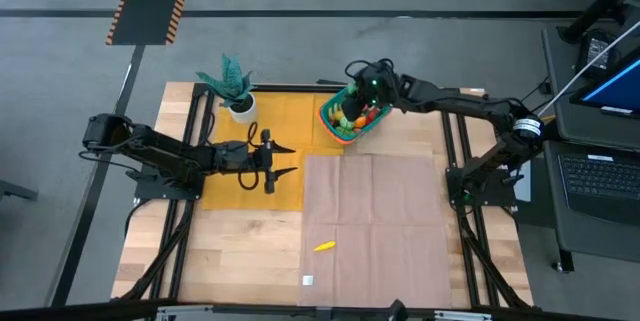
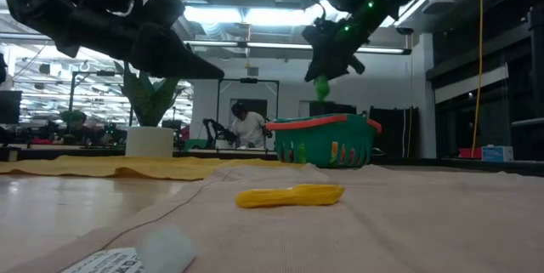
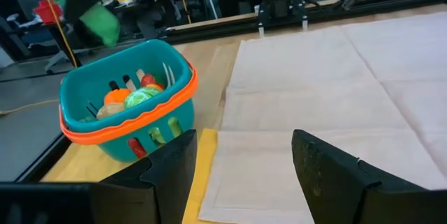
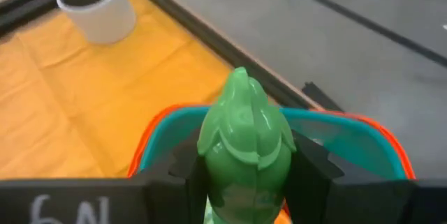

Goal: Pick and placing Produce into tupperware
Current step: Put the green peas into the basket

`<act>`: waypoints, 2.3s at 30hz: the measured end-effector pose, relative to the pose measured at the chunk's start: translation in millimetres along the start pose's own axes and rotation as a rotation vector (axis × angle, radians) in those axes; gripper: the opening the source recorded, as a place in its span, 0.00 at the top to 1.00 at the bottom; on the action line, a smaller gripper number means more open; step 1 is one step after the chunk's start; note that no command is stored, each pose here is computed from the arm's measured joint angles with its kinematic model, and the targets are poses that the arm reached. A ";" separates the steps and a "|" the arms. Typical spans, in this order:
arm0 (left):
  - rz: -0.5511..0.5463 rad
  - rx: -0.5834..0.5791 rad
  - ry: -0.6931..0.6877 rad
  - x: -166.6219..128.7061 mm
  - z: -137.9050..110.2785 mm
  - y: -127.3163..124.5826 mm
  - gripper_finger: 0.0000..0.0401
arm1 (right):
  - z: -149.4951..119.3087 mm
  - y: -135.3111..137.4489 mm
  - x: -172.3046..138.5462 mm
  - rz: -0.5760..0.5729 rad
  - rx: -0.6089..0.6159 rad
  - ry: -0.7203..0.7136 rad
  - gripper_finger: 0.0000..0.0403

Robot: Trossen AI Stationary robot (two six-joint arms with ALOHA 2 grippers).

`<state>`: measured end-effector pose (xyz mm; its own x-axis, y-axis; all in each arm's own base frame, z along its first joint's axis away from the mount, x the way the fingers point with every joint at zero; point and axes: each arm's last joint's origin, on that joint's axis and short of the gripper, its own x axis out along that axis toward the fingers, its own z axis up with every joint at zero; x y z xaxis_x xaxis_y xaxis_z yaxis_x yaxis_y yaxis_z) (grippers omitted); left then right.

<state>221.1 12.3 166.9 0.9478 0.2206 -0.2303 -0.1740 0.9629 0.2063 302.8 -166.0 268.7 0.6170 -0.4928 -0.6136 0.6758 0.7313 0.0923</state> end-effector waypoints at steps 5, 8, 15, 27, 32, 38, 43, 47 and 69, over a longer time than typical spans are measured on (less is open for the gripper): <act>0.004 0.000 0.004 0.2 -0.5 0.9 0.43 | 3.0 0.2 -5.1 0.019 -0.003 0.065 0.65; 0.004 0.000 0.004 0.2 -0.5 0.9 0.43 | 0.5 -4.3 -3.3 0.039 0.006 0.105 0.65; -0.004 -0.008 0.004 0.1 -0.6 0.5 0.43 | -2.5 -23.1 5.9 0.068 0.069 0.172 0.65; -0.031 -0.009 0.000 0.1 -0.4 -0.3 0.43 | -14.2 -28.8 34.1 0.075 0.031 0.233 0.65; -0.032 -0.010 0.000 0.1 -0.4 -0.3 0.43 | -23.7 -34.3 46.6 0.073 0.045 0.299 0.65; -0.032 -0.010 0.000 0.1 -0.4 -0.3 0.43 | -27.7 -38.7 57.6 0.067 0.052 0.307 0.65; -0.031 -0.010 0.000 0.1 -0.4 -0.3 0.43 | -32.5 -40.5 63.0 0.069 0.040 0.336 0.65; -0.032 -0.010 -0.001 0.1 -0.4 -0.3 0.43 | -34.2 -40.6 65.8 0.073 0.029 0.343 0.65; -0.031 -0.008 0.000 0.1 -0.4 -0.3 0.43 | -33.7 -40.8 66.9 0.076 0.007 0.332 0.53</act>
<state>221.1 12.1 166.4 0.9529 0.1901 -0.2363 -0.1461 0.9705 0.1916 302.9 -212.8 197.5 0.5016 -0.2551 -0.8267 0.6364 0.7561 0.1528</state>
